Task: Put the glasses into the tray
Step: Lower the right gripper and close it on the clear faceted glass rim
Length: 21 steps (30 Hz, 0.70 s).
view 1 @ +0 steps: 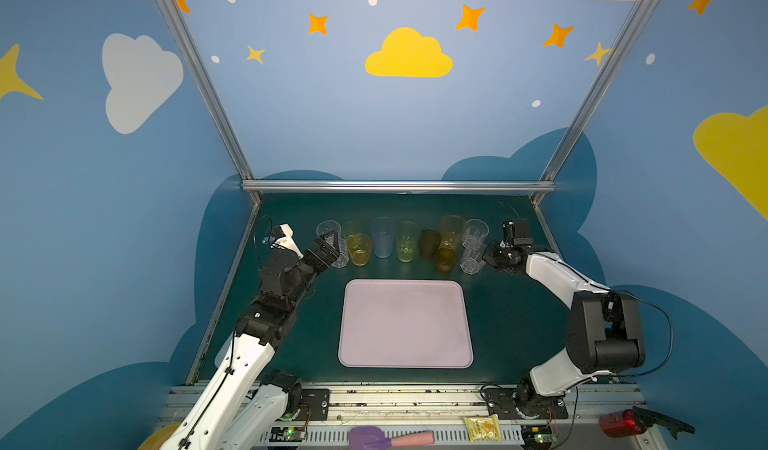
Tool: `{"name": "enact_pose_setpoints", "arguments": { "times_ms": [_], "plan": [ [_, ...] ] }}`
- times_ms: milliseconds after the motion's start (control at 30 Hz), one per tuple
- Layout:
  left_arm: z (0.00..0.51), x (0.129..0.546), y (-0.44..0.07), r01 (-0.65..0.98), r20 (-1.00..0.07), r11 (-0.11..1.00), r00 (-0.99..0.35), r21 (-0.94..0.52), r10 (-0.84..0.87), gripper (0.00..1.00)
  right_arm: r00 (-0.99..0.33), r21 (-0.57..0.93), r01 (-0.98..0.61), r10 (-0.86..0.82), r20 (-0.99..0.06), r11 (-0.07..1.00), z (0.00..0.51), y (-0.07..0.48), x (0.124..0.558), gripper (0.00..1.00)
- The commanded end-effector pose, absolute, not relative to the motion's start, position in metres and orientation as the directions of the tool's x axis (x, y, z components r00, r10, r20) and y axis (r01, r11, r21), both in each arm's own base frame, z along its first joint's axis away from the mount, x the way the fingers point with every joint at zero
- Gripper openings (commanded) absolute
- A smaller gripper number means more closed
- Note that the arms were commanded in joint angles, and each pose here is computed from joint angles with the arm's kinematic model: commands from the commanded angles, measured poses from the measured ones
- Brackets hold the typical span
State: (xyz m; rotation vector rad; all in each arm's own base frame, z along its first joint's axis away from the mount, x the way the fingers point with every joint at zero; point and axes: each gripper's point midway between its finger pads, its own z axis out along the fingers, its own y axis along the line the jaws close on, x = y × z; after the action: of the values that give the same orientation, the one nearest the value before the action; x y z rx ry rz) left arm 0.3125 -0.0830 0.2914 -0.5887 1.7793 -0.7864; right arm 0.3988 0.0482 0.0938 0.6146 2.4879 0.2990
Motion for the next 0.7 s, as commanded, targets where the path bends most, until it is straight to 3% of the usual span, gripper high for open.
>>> {"name": "enact_pose_setpoints", "arguments": {
  "times_ms": [0,400,667],
  "plan": [
    [0.293,0.314,-0.083,-0.014,-0.621,0.658,-0.316,-0.753,-0.717,1.00,-0.733,0.318,0.380,0.493,-0.469,0.868,0.096,0.043,0.400,0.12],
    [0.286,0.314,-0.078,-0.045,-0.641,0.687,-0.320,-0.725,-0.697,1.00,-0.714,0.310,0.397,0.503,-0.488,0.864,0.102,0.035,0.392,0.00],
    [0.274,0.303,-0.071,-0.095,-0.657,0.723,-0.351,-0.684,-0.667,1.00,-0.708,0.304,0.368,0.477,-0.521,0.879,0.120,0.032,0.377,0.00]
  ]
}}
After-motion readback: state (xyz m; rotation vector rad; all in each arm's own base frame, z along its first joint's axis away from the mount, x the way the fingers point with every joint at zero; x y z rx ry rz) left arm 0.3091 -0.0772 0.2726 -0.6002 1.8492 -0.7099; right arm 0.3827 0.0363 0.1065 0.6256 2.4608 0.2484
